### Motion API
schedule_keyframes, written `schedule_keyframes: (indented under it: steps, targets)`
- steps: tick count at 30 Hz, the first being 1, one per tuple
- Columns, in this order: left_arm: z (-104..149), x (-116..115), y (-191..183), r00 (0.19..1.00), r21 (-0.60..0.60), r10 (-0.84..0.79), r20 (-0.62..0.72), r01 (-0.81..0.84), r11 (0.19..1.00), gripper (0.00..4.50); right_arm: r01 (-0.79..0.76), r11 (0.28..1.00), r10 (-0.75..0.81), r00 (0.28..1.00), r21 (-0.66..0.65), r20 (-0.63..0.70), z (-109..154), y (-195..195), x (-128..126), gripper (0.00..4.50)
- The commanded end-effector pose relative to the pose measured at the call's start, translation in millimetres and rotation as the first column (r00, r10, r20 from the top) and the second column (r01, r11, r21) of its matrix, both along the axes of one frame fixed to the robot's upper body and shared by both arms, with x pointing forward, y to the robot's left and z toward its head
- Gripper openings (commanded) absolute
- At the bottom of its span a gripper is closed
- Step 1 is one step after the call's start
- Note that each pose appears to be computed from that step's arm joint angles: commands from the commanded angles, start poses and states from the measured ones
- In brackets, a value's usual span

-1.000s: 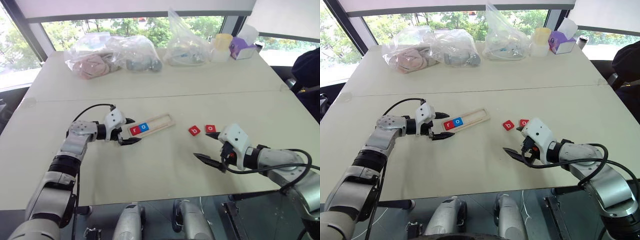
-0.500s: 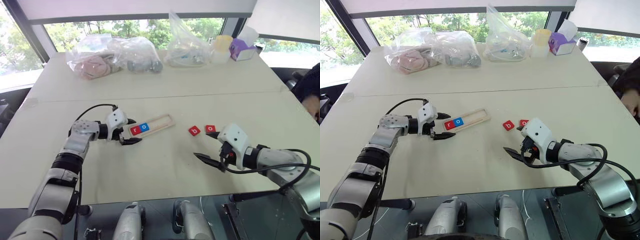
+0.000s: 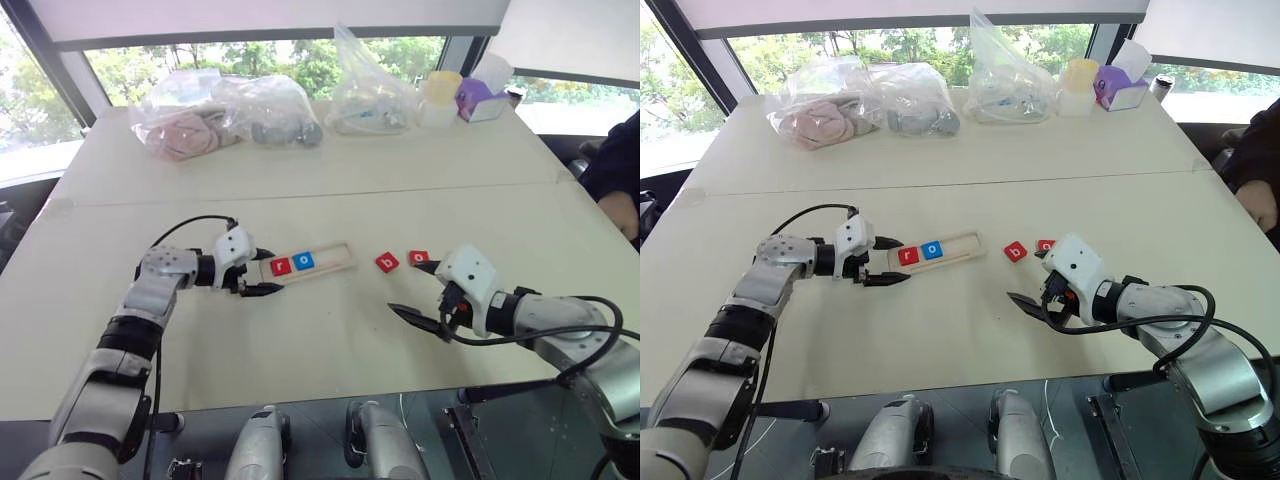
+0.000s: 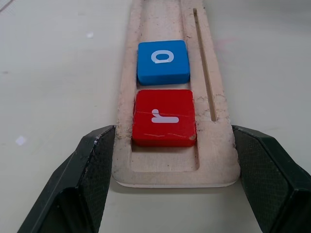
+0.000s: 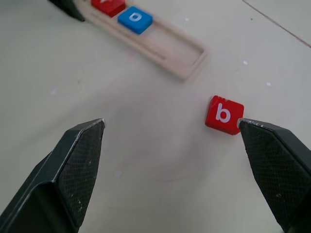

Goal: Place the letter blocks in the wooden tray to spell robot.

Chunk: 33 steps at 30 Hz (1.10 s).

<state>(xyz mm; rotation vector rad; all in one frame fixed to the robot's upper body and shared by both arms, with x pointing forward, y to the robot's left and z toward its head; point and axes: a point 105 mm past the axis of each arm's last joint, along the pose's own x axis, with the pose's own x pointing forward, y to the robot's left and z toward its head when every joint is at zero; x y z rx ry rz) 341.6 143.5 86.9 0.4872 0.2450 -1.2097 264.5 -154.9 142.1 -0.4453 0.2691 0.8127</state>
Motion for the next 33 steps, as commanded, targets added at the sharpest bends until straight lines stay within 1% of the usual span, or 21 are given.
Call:
schedule_keyframes:
  steps: [1, 5, 8, 21, 29, 30, 31, 33]
  targets:
    - [-19.7, -31.7, -8.6, 0.989, 0.038, -0.118, -0.090, 0.121, 0.992, 3.13, -0.032, 0.999, 0.032, 0.998, -0.006, 0.046, 10.3, 5.7, 0.5, 4.50]
    - [-21.5, -57.9, -13.7, 0.979, 0.044, -0.177, -0.095, 0.182, 0.982, 3.13, -0.055, 0.998, 0.055, 0.997, -0.009, 0.048, 11.1, 9.9, 0.9, 4.50]
    - [-21.0, -69.1, -17.3, 0.977, 0.045, -0.187, -0.100, 0.192, 0.980, 3.13, -0.075, 0.997, 0.076, 0.996, -0.013, 0.045, 11.3, 13.0, 1.4, 4.50]
    - [-30.0, -90.5, -21.8, 0.980, 0.049, -0.154, -0.124, 0.161, 0.986, 3.13, -0.115, 0.993, 0.116, 0.993, -0.030, 0.030, 10.8, 16.5, 1.8, 4.50]
    - [-35.4, -86.8, -16.6, 0.985, 0.080, -0.136, -0.110, 0.145, 0.986, 3.13, -0.123, 0.992, 0.124, 0.992, -0.030, 0.027, 10.6, 17.9, 2.1, 4.50]
    - [-36.0, -84.8, -15.8, 0.986, 0.085, -0.132, -0.101, 0.141, 0.986, 4.18, -0.122, 0.992, 0.123, 0.992, -0.029, 0.028, 10.7, 18.1, 2.6, 4.50]
    - [-36.5, -83.6, -15.2, 0.987, 0.090, -0.128, -0.094, 0.137, 0.987, 4.44, -0.121, 0.992, 0.122, 0.992, -0.029, 0.029, 10.8, 18.1, 2.7, 4.50]
    - [-37.2, -81.3, -14.0, 0.989, 0.095, -0.122, -0.086, 0.130, 0.987, 4.44, -0.114, 0.993, 0.114, 0.993, -0.028, 0.035, 10.9, 17.8, 3.8, 4.50]
